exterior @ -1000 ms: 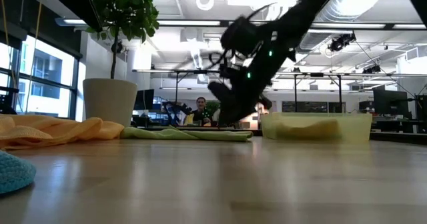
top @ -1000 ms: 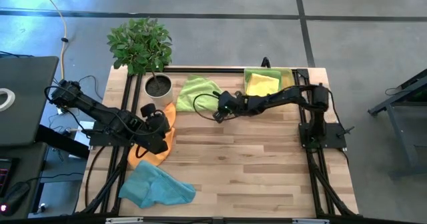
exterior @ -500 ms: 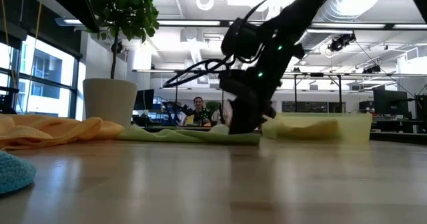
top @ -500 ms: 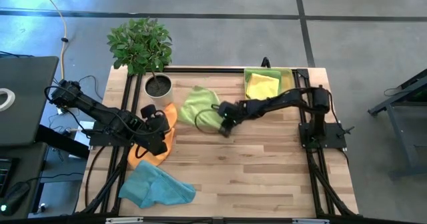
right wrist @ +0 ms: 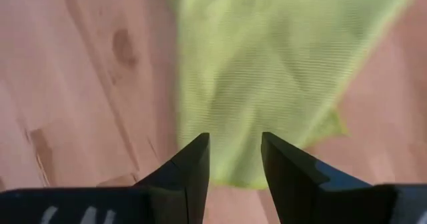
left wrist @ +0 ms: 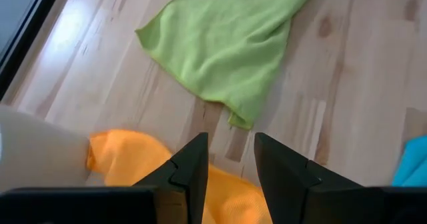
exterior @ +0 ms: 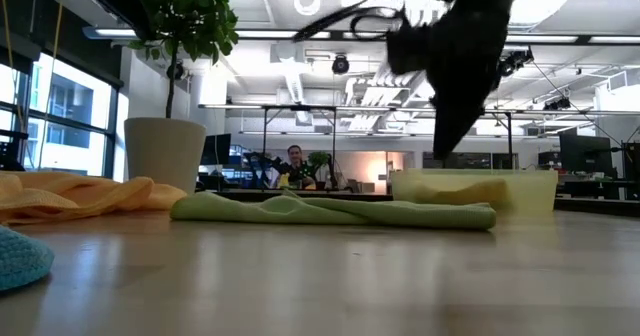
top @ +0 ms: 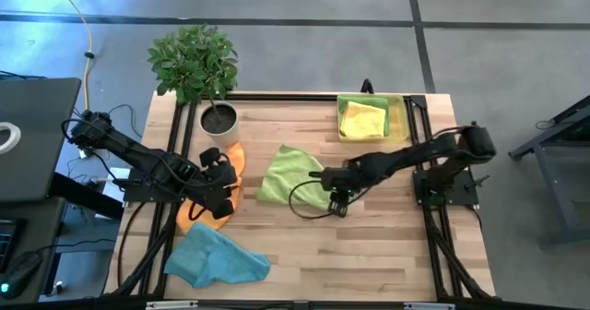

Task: Fold microfiber towels
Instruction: Fold the light green microfiber towel

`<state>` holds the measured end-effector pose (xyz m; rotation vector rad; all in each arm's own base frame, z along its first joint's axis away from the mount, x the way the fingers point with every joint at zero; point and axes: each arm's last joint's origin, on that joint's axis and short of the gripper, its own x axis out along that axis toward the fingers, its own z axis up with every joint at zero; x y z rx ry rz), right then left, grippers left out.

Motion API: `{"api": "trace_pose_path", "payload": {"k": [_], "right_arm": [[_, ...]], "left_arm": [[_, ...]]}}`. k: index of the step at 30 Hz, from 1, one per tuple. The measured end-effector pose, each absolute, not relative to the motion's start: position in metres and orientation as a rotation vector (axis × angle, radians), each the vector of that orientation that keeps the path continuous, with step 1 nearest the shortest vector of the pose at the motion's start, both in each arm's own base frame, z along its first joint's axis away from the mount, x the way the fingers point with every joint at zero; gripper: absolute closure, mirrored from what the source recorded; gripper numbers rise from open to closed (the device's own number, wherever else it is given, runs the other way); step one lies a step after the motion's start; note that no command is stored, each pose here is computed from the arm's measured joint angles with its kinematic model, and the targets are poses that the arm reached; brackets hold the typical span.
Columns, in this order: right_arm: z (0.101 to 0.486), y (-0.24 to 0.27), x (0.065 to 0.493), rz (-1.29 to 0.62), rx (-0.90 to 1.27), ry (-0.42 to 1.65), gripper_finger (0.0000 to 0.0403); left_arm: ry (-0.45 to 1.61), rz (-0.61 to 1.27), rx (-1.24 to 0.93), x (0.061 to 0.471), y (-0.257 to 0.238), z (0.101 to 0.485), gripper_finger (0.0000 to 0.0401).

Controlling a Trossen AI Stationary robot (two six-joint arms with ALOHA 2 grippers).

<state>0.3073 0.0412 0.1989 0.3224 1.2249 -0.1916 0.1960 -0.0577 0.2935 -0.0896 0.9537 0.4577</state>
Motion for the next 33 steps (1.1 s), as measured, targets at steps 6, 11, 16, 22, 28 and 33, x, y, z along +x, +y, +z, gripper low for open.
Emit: {"api": "trace_pose_path", "payload": {"k": [6,11,16,22,28,33], "right_arm": [[0.196,0.038,0.284,-0.422,0.357,1.208,0.0274],[0.16,0.024,0.27,-0.482,0.498,1.196,0.0274],[0.135,0.013,0.262,-0.47,0.603,1.124,0.0274],[0.125,0.01,0.257,-0.448,0.669,1.092,0.0274],[0.125,0.014,0.256,-0.442,0.622,1.1,0.0317],[0.126,0.015,0.256,-0.433,0.58,1.105,0.0393]], "left_arm": [[0.935,0.413,-0.043,0.205,-0.061,0.292,0.0291],[0.949,0.391,0.002,0.211,-0.063,0.287,0.0291],[0.967,0.382,0.031,0.214,-0.064,0.284,0.0291],[0.966,0.384,0.031,0.214,-0.064,0.284,0.0291],[0.95,0.43,0.035,0.216,-0.058,0.285,0.0291],[0.949,0.456,0.023,0.217,-0.052,0.285,0.0291]]}}
